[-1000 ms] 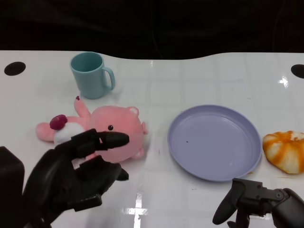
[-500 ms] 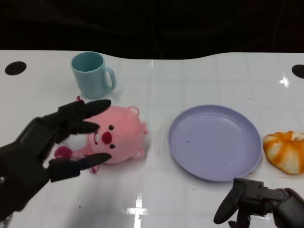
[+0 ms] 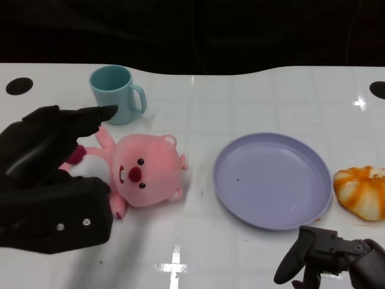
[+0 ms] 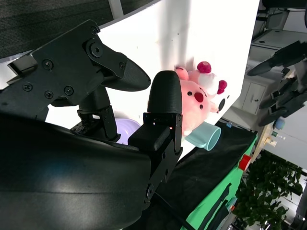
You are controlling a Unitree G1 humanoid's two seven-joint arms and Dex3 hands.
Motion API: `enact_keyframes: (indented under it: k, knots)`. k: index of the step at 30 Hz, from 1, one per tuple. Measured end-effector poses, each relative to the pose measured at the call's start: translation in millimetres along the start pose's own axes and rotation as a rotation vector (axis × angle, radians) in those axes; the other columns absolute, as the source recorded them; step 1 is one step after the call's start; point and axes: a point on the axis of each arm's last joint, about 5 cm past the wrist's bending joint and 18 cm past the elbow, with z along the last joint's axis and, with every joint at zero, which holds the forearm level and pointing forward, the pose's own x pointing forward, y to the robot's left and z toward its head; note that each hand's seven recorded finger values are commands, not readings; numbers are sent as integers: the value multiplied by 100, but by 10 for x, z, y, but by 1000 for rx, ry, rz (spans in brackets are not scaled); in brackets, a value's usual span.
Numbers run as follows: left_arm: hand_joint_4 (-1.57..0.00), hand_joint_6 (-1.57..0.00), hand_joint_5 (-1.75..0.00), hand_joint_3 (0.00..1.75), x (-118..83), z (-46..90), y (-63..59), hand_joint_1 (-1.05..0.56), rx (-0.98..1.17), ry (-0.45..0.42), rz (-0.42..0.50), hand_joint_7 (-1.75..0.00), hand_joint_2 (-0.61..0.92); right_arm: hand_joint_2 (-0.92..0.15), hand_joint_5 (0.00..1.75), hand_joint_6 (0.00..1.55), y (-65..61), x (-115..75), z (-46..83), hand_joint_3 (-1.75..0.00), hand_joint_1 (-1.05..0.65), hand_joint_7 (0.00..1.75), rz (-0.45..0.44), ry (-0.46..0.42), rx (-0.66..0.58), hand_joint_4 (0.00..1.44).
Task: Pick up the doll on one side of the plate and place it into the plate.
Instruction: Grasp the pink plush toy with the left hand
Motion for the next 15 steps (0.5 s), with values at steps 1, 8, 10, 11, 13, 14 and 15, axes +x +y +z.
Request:
enact_keyframes:
  k: [1, 8, 10, 11, 13, 14, 15]
  knots:
    - [0, -24, -30, 4, 25, 3, 0, -65, 28, 5, -7, -1, 91, -55, 165, 61, 1, -2, 0, -106, -9, 125, 0, 1, 0, 67]
    - [0, -23, -31, 1, 228, -10, -48, -68, 162, 34, -70, 0, 91, -55, 165, 61, 5, -8, 0, -107, -10, 125, -1, 2, 2, 66]
    - [0, -21, -30, 1, 276, -15, -70, -68, 200, 47, -93, 0, 91, -55, 165, 61, 6, -10, 0, -107, -10, 125, -1, 3, 3, 66]
    - [0, -21, -30, 1, 299, -20, -83, -68, 213, 52, -105, 0, 91, -55, 165, 61, 6, -10, 0, -108, -10, 125, -1, 3, 3, 66]
    - [0, -21, -30, 1, 348, -28, -102, -68, 241, 62, -125, 0, 91, -54, 165, 61, 7, -12, -1, -108, -10, 125, -1, 4, 3, 66]
    - [0, -21, -31, 1, 373, -30, -112, -68, 247, 66, -132, 0, 91, -54, 165, 61, 7, -12, -1, -108, -11, 125, -1, 4, 3, 66]
    - [0, -21, -31, 0, 403, -30, -122, -69, 252, 65, -141, 0, 91, -54, 165, 61, 8, -12, -1, -108, -11, 125, 0, 4, 3, 67]
